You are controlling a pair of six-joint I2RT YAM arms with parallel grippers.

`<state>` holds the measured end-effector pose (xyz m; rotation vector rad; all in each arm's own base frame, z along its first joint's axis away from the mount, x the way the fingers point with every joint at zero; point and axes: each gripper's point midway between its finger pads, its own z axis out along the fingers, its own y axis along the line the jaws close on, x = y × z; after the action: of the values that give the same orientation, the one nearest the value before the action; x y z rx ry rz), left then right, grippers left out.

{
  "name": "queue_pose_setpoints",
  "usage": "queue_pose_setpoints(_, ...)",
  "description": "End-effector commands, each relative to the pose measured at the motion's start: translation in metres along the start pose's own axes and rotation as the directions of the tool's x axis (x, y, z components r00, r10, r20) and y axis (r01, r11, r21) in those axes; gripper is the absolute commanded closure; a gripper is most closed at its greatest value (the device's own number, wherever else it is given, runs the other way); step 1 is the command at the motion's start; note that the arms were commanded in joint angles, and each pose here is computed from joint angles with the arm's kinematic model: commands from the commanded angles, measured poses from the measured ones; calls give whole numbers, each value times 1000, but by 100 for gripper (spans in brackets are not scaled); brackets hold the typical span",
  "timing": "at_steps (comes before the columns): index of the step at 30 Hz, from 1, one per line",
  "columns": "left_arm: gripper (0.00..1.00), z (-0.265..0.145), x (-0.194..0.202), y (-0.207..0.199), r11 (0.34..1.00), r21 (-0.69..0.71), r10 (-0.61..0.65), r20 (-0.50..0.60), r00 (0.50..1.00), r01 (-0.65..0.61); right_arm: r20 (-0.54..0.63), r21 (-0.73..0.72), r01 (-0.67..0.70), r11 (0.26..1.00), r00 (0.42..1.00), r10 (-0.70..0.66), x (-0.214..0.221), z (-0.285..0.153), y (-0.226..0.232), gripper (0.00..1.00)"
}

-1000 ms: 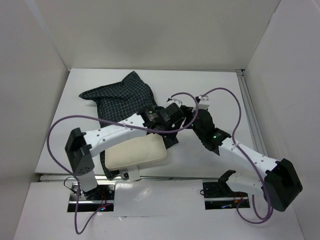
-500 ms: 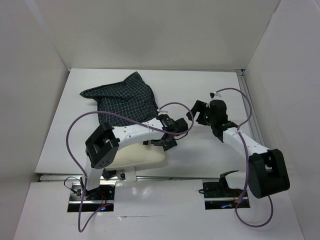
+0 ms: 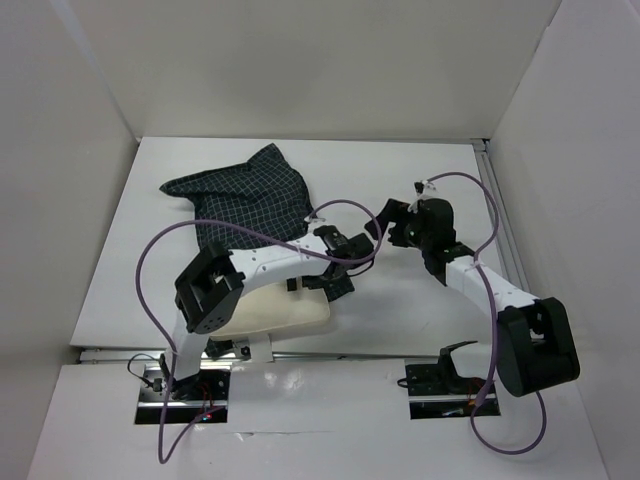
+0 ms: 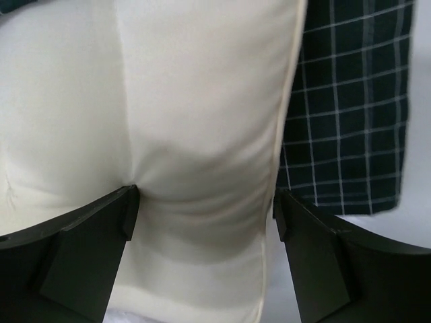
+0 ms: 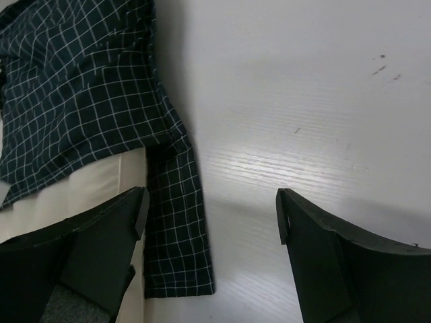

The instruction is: Put the pillow into the pillowcase

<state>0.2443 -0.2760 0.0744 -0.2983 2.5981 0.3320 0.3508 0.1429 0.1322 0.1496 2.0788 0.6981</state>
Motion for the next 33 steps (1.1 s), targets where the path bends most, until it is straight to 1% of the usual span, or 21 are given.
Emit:
queue_pose_setpoints(1, 0, 22, -4, 0, 997, -27, -71, -59, 996, 69, 23, -116, 47, 992, 999, -45, -3, 0, 18, 12)
queue_pose_setpoints(2, 0, 25, -12, -10, 994, 18, -110, -44, 993, 111, 28, -131, 52, 990, 998, -48, -5, 0, 21, 12)
queue_pose_setpoints(7, 0, 38, -20, -13, 992, 57, -114, -41, 993, 116, 14, -161, 53, 986, 999, -51, 3, -1, 23, 12)
queue_pose_setpoints(8, 7, 49, -15, -16, 994, 47, -98, -69, 993, 102, 11, -170, 62, 983, 998, -61, 4, -2, 24, 12)
queue_pose_setpoints(9, 22, 48, -13, -16, 995, 53, -78, -78, 994, 82, 11, -170, 62, 983, 998, -61, 4, -2, 24, 12)
queue_pose_setpoints(10, 54, 60, -10, -16, 997, 37, -65, -94, 994, 68, 9, -170, 61, 984, 998, -61, 7, -2, 23, 12)
queue_pose_setpoints(11, 100, 66, -8, -12, 998, 15, -62, -103, 993, 64, 12, -199, 68, 978, 998, -67, 5, -3, 28, 12)
queue_pose_setpoints(13, 100, 65, -12, -13, 1000, 18, -22, -93, 995, 24, 7, -222, 97, 970, 995, -97, 13, -4, 28, 12)
queue_pose_setpoints(14, 100, 61, -16, -7, 1000, 5, -18, -79, 997, 19, 17, -245, 123, 962, 992, -122, 12, -3, 31, 12)
queue_pose_setpoints(15, 100, 52, -26, -5, 1000, 12, -29, -53, 998, 29, -11, -281, 138, 950, 989, -147, 21, -2, 36, 12)
queue_pose_setpoints(16, 100, 43, -35, 3, 1000, -1, -15, -1, 1000, 15, -4, -307, 190, 933, 980, -201, 26, 0, 41, 11)
queue_pose_setpoints(17, 100, 22, -52, 10, 998, 32, -46, 43, 998, 45, -17, -313, 211, 926, 974, -228, 33, 4, 40, 8)
queue_pose_setpoints(19, 100, -5, -78, 21, 996, 57, -78, 147, 986, 70, -11, -357, 281, 891, 952, -305, 36, 12, 53, 8)
queue_pose_setpoints(21, 100, -34, -100, 34, 987, 120, -128, 208, 970, 105, -42, -390, 298, 871, 940, -340, 47, 24, 56, 7)
queue_pose_setpoints(22, 100, -43, -108, 38, 987, 133, -118, 240, 964, 88, -24, -420, 330, 846, 927, -374, 45, 29, 64, 6)
queue_pose_setpoints(23, 100, -50, -112, 41, 985, 148, -124, 248, 961, 89, -25, -436, 337, 835, 923, -385, 47, 33, 65, 0)
queue_pose_setpoints(24, 100, -54, -116, 45, 985, 150, -126, 266, 956, 88, -38, -463, 330, 823, 920, -390, 56, 41, 67, 0)
queue_pose_setpoints(27, 100, -62, -126, 51, 983, 159, -134, 288, 948, 91, -13, -514, 361, 778, 904, -428, 55, 59, 79, 2)
queue_pose_setpoints(30, 100, -67, -128, 58, 986, 140, -128, 288, 949, 91, 87, -539, 429, 724, 884, -459, 42, 67, 102, 2)
queue_pose_setpoints(31, 100, -68, -128, 60, 987, 135, -124, 287, 950, 88, 109, -516, 444, 733, 882, -458, 33, 73, 102, 2)
queue_pose_setpoints(33, 100, -68, -126, 63, 989, 122, -112, 282, 953, 80, 173, -501, 503, 704, 855, -488, 16, 75, 110, 0)
